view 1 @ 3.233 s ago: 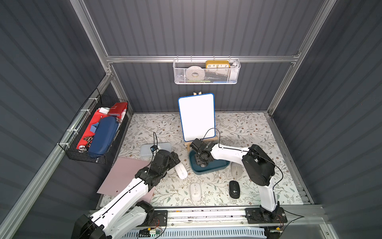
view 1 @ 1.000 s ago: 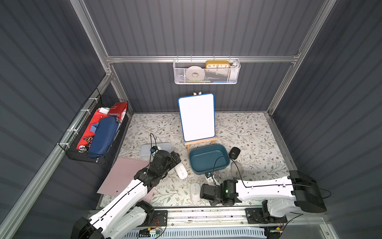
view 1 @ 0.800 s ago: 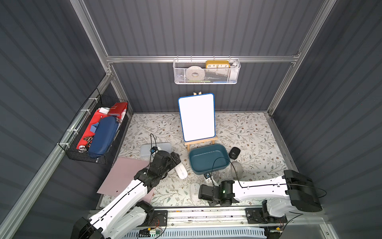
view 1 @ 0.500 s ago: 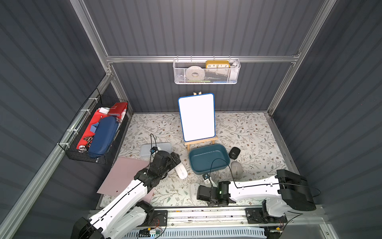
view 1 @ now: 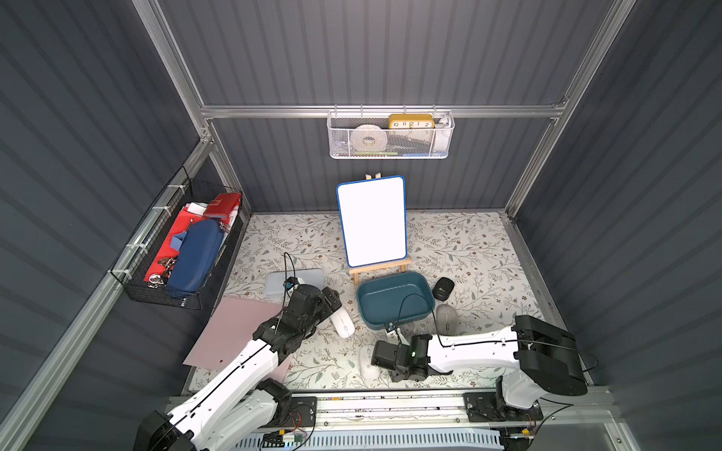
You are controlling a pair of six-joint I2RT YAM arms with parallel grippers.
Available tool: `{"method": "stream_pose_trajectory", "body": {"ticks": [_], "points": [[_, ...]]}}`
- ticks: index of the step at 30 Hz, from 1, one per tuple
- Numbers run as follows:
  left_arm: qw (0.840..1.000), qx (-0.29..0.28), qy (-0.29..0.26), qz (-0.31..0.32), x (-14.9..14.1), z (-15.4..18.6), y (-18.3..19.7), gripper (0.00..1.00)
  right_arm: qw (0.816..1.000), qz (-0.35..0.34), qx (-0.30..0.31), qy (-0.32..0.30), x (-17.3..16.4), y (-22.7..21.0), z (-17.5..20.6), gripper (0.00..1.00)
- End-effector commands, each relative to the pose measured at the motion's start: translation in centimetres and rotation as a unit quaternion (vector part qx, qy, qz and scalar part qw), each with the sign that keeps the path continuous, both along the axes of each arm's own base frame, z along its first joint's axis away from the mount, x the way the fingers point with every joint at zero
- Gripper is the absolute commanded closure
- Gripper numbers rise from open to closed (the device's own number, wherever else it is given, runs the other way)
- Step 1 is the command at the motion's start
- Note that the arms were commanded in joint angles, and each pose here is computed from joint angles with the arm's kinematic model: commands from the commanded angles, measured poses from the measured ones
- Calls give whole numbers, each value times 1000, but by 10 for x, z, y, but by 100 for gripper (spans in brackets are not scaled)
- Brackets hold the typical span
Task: Take out the mouse from the storage box
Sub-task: Place the mouse at the center of the board, then reset both arms
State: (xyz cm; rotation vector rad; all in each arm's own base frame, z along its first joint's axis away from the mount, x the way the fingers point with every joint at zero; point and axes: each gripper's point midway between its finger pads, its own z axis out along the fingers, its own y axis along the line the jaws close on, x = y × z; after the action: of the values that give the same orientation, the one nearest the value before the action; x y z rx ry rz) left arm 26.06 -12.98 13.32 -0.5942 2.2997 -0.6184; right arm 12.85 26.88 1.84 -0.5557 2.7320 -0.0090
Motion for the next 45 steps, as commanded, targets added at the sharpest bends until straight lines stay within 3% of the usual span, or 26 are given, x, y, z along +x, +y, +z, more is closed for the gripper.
{"method": "stream_pose_trajectory", "body": {"ticks": [1,8,11,14,16,21,23,28,35,39,43,45], "points": [[1000,4,6,1,-2,-3,3,0,1000,4,-11,-4,1,-4,-1,26],[1000,15,-8,-8,2,10,2,1,1000,3,-16,-25,6,-9,19,20],[998,41,-31,-28,3,45,4,1,998,17,-32,-51,11,-22,53,19],[994,85,-60,-11,3,79,23,1,994,20,-38,-99,21,-44,95,16],[990,110,-76,53,-1,96,51,1,988,15,-36,-147,30,-60,126,16],[980,62,-175,68,1,133,53,1,965,-14,30,-259,49,-86,195,8],[977,64,-187,84,9,131,54,1,954,-25,51,-294,56,-95,212,1],[966,138,-161,150,40,101,67,1,931,-95,72,-345,89,-126,215,1],[940,247,-200,126,99,107,56,1,903,-232,69,-354,137,-189,202,1],[933,276,-170,157,132,91,98,0,884,-277,63,-371,163,-214,200,1],[911,315,-172,205,141,80,145,1,862,-297,35,-410,184,-237,201,1],[910,310,-162,221,143,69,172,1,853,-309,13,-421,193,-251,197,1]]}}
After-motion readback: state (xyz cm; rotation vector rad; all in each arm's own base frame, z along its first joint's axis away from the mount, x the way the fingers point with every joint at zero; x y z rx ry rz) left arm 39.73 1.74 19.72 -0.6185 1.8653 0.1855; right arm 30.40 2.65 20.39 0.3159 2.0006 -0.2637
